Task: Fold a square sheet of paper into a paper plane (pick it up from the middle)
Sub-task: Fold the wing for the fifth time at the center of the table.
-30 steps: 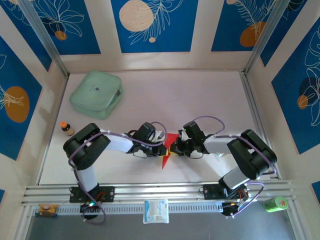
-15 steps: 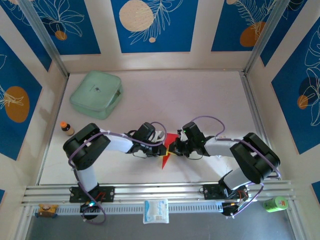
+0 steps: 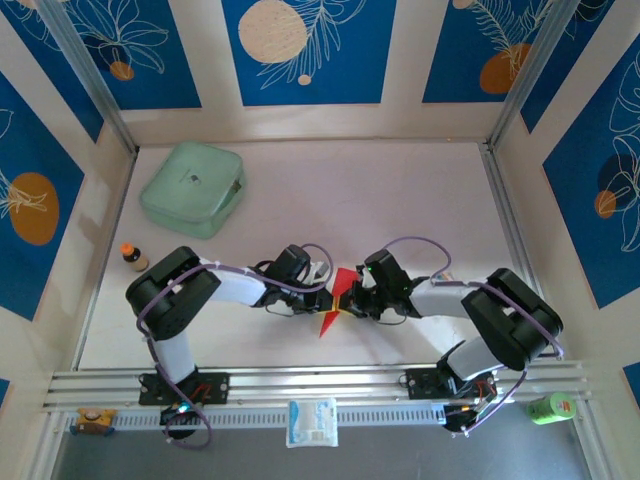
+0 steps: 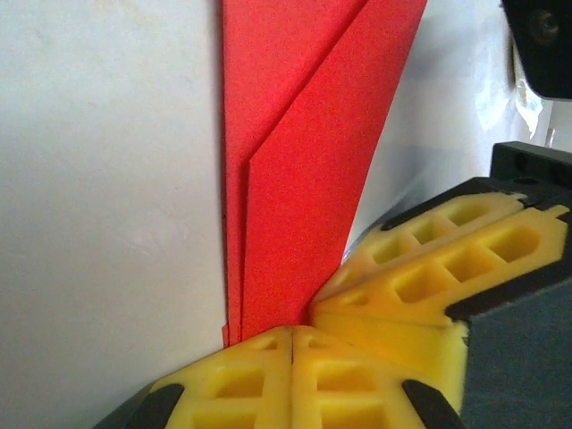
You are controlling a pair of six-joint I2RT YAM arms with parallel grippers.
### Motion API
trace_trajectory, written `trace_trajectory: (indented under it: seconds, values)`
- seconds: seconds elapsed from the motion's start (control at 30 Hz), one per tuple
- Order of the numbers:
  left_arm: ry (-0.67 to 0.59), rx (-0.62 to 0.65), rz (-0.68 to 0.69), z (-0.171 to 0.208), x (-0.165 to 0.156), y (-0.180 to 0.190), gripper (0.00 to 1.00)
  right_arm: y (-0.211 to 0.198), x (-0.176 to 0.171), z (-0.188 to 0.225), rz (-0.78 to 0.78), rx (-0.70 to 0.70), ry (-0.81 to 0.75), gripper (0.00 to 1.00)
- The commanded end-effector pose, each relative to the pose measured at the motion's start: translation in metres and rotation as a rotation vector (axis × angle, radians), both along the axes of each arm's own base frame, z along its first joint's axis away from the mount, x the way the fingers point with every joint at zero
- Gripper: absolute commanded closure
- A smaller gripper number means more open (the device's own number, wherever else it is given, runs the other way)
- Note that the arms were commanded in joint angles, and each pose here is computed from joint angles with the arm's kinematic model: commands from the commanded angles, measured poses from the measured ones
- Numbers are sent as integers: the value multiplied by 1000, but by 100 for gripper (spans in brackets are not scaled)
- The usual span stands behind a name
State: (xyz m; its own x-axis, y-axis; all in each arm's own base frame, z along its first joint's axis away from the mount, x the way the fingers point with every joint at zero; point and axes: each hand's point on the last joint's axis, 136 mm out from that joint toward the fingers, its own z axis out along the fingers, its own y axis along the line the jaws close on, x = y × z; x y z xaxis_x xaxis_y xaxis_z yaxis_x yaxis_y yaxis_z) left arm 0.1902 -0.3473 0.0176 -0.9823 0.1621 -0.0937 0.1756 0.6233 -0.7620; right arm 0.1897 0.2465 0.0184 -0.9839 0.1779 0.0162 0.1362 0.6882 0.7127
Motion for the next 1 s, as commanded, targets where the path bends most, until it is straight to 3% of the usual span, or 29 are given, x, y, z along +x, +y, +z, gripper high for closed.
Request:
trace_trajectory:
  seconds: [0.0, 0.3, 0.47, 0.6, 0.87, 0.97]
  values:
    - [124, 207, 20, -47, -30, 42, 100, -8, 6, 12, -8, -9, -6, 92]
    - [115, 189, 22, -40, -29, 40, 100, -14, 54, 16, -47, 41, -25, 91]
    - [104, 161, 52, -34, -25, 36, 100, -34, 46, -22, -96, -89, 69, 91]
    - [68, 79, 75, -14, -18, 26, 99, -29, 48, -23, -56, -25, 55, 91]
    - [-60, 164, 154, 14, 2, 52, 66, -20, 57, 26, 42, 58, -86, 84]
    - [-38, 180, 151, 11, 3, 59, 63, -32, 46, 30, -4, 17, -64, 75]
